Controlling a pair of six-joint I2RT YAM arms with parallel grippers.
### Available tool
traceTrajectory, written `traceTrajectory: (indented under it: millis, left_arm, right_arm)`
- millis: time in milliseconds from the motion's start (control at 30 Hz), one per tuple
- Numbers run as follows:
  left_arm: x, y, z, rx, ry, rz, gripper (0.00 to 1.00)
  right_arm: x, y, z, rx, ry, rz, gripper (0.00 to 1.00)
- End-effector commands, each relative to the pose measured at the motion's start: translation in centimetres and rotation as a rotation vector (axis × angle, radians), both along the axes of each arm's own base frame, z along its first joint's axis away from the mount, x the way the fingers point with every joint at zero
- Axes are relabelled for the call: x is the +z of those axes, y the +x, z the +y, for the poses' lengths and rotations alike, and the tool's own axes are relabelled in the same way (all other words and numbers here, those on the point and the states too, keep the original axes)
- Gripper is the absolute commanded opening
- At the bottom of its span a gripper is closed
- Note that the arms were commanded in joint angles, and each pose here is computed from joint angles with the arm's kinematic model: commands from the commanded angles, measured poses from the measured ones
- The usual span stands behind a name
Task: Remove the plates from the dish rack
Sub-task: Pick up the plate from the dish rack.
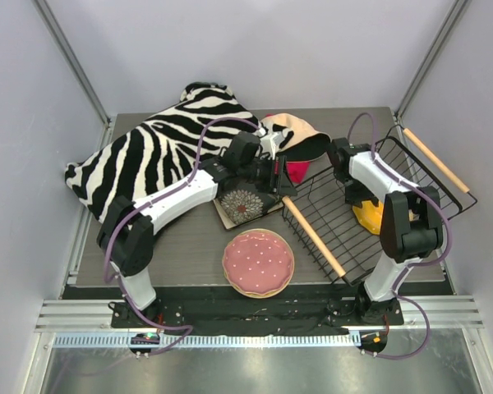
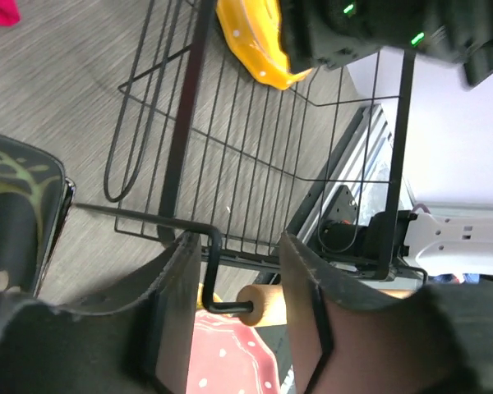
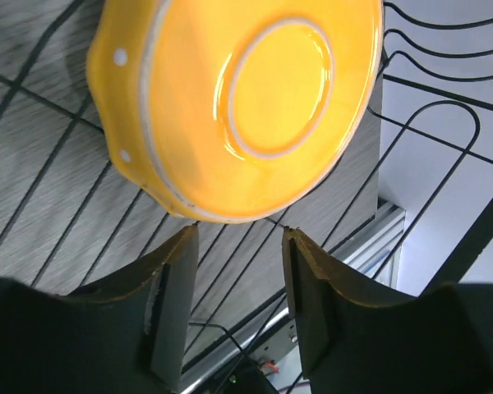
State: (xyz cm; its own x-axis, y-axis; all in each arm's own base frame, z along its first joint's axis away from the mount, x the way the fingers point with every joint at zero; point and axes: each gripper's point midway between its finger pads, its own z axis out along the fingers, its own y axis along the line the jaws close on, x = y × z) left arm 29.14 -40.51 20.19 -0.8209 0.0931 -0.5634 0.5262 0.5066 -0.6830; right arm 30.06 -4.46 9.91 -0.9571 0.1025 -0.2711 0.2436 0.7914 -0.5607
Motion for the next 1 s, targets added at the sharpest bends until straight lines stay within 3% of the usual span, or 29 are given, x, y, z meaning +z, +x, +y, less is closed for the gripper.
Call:
traceTrajectory:
  millis: [0, 100, 233, 467, 733, 767, 833, 967]
  left_arm:
    - [4.1, 0.1, -0.2, -0.022, -0.076, -0.140, 0.56]
    - [3.6, 0.0, -0.1, -0.026, -0.062, -0.139, 0.63]
    - [1.2, -0.6, 0.4, -0.037, -0.002, -0.082, 0.65]
    - [-1.5, -1.9, 1.2, -0.055, 0.071, 0.008, 0.60]
    - [-1.9, -2.9, 1.1, -0.077, 0.051, 0.059, 0.20]
    - [-2.0, -3.0, 1.1, -0.078, 0.048, 0.067, 0.10]
    - [-1.9, -3.0, 1.0, -0.082, 0.046, 0.064, 0.00]
    - [-1.4, -2.5, 1.0, -0.069, 0.043, 0.041, 0.00]
  right_arm:
    - [1.1, 1.5, 1.3, 0.072, -0.084, -0.133, 0.58]
    - [0.7, 2.0, 1.6, 0.072, -0.106, -0.168, 0.60]
    - [-0.4, 1.8, 1.2, 0.103, -0.175, -0.142, 0.61]
    - [-4.0, 1.6, 2.3, 0.195, -0.197, -0.089, 0.67]
    - [-6.9, 1.5, 4.0, 0.317, -0.204, 0.021, 0.67]
    - [-7.1, 1.3, 4.1, 0.329, -0.199, 0.033, 0.67]
    - [-6.8, 1.3, 4.6, 0.336, -0.177, 0.029, 0.67]
    - [-5.3, 1.2, 5.4, 0.345, -0.110, -0.011, 0.68]
